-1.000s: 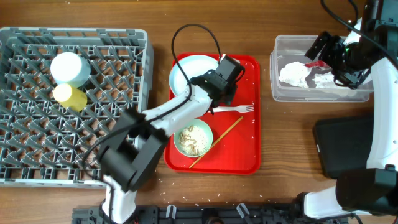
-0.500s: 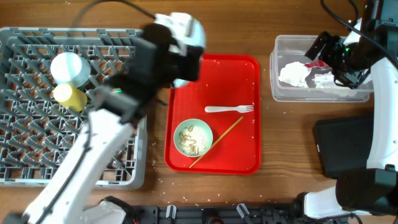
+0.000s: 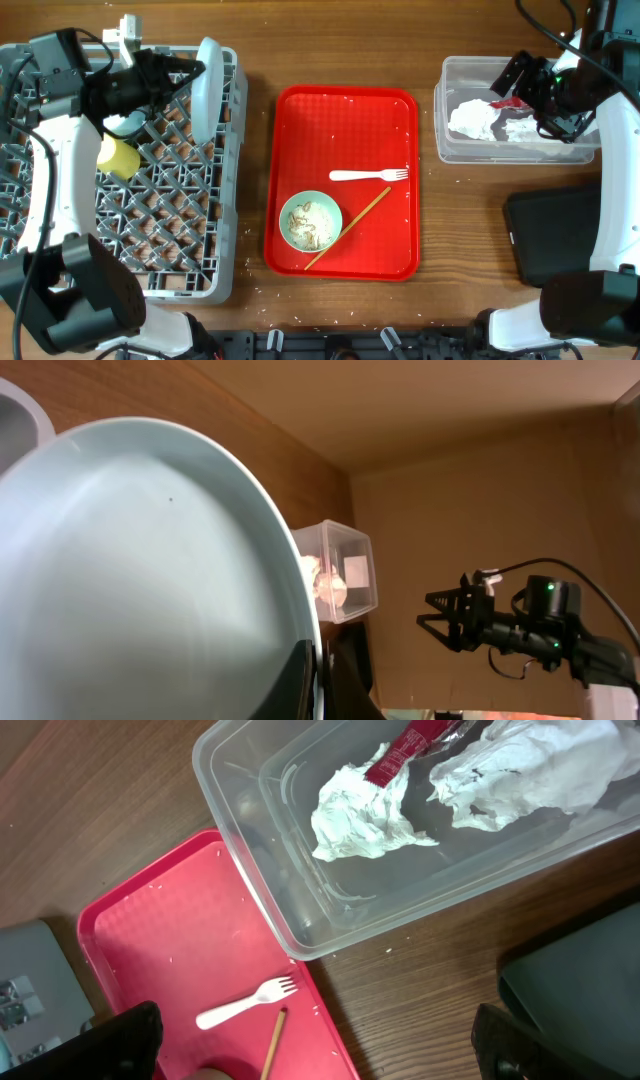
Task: Sort waste into correct bins and load items into the dishwasher rack
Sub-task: 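Lift the light-blue plate with the left gripper and stand it in the rack, then reach the right gripper to the rice-filled light-blue bowl and grasp its rim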
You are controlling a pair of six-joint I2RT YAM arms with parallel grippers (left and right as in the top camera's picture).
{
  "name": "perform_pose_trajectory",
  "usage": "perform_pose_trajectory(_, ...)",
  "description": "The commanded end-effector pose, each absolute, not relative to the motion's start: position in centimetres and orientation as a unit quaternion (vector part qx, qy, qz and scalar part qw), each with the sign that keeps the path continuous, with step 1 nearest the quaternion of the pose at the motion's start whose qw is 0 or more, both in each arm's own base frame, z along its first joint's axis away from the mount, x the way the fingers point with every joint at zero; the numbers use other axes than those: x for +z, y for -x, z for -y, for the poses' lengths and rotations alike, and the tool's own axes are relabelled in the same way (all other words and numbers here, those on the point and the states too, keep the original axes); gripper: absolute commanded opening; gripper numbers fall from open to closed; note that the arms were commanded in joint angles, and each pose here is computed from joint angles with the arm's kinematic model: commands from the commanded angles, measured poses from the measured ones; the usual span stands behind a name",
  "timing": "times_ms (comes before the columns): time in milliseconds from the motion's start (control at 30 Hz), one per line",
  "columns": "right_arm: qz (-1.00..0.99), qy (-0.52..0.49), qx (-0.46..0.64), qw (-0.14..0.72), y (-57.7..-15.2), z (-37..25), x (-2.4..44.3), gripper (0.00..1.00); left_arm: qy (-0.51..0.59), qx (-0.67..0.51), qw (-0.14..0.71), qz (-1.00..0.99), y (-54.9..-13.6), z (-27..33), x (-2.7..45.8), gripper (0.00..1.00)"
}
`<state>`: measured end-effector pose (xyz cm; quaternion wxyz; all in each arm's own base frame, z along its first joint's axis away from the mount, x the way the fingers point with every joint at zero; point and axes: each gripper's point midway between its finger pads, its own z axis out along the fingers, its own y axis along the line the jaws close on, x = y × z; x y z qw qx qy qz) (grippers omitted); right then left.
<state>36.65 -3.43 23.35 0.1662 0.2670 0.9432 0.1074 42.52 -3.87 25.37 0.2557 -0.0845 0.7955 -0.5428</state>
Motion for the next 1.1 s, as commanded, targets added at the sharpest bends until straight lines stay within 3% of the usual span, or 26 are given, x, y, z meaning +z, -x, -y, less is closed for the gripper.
perform_pose_trajectory(0, -0.940, -0.273, 0.105, 0.176, -36.5, 3.6, 24.0, 1.00, 0.078, -0.562, 0.259, -0.781, -42.7, 3.1, 25.6, 0.04)
perform_pose_trajectory(167, -0.940, -0.273, 0.105, 0.176, -36.5, 3.6, 24.0, 1.00, 0.107, -0.524, 0.264, -0.803, -44.4, 1.9, 22.7, 0.04)
perform_pose_trajectory(233, -0.940, -0.272, 0.105, 0.176, -36.5, 3.6, 24.0, 1.00, 0.112, -0.525, 0.258, -0.804, -44.6, 1.8, 22.1, 0.21)
perform_pose_trajectory(300, -0.940, -0.272, 0.105, 0.176, -36.5, 3.6, 24.0, 1.00, 0.111, -0.525, 0.258, -0.803, -44.6, 1.8, 22.1, 0.28)
perform_pose_trajectory(333, -0.940, -0.272, 0.105, 0.176, -36.5, 3.6, 24.0, 1.00, 0.113, -0.526, 0.257, -0.803, -44.6, 1.8, 22.1, 0.50)
perform_pose_trajectory(367, -0.940, -0.273, 0.105, 0.176, -36.5, 3.6, 24.0, 1.00, 0.112, -0.528, 0.256, -0.802, -44.5, 1.9, 22.2, 0.55)
perform_pose_trajectory(400, -0.940, -0.273, 0.105, 0.176, -36.5, 3.6, 24.0, 1.00, 0.102, -0.538, 0.258, -0.796, -44.2, 2.2, 23.0, 0.69)
perform_pose_trajectory(467, -0.940, -0.273, 0.105, 0.176, -36.5, 3.6, 24.0, 1.00, 0.092, -0.534, 0.273, -0.795, -43.7, 2.3, 24.4, 0.85)
perform_pose_trajectory(500, -0.940, -0.273, 0.105, 0.176, -36.5, 3.6, 24.0, 1.00, 0.090, -0.508, 0.300, -0.802, -43.5, 2.0, 25.8, 1.00)
perform_pose_trajectory(667, -0.940, -0.272, 0.105, 0.176, -36.5, 3.6, 24.0, 1.00, 0.173, -0.318, 0.392, -0.846, -41.6, -2.4, 28.7, 1.00)
perform_pose_trajectory(733, -0.940, -0.273, 0.105, 0.176, -36.5, 3.6, 24.0, 1.00, 0.168, -0.304, 0.419, -0.839, -39.5, -2.1, 31.5, 1.00)
perform_pose_trajectory(800, -0.940, -0.273, 0.105, 0.176, -36.5, 3.6, 24.0, 1.00, 0.114, -0.339, 0.426, -0.831, -35.4, 2.3, 35.2, 0.98)
perform_pose_trajectory(833, -0.940, -0.273, 0.105, 0.176, -36.5, 3.6, 24.0, 1.00, 0.082, -0.358, 0.406, -0.837, -33.3, 5.5, 35.6, 0.82)
perform_pose_trajectory(900, -0.940, -0.273, 0.105, 0.176, -36.5, 3.6, 24.0, 1.00, 0.026, -0.387, 0.359, -0.849, -30.9, 10.5, 35.1, 0.86)
perform_pose_trajectory(967, -0.940, -0.272, 0.105, 0.176, -36.5, 3.6, 24.0, 1.00, -0.091, -0.401, 0.323, -0.852, -29.0, 16.3, 33.9, 0.76)
perform_pose_trajectory(1000, -0.940, -0.272, 0.105, 0.176, -36.5, 3.6, 24.0, 1.00, -0.182, -0.391, 0.305, -0.849, -27.7, 20.0, 32.4, 0.76)
perform_pose_trajectory(1067, -0.940, -0.273, 0.105, 0.176, -36.5, 3.6, 24.0, 1.00, -0.239, -0.332, 0.264, -0.873, -27.3, 24.7, 27.8, 0.79)
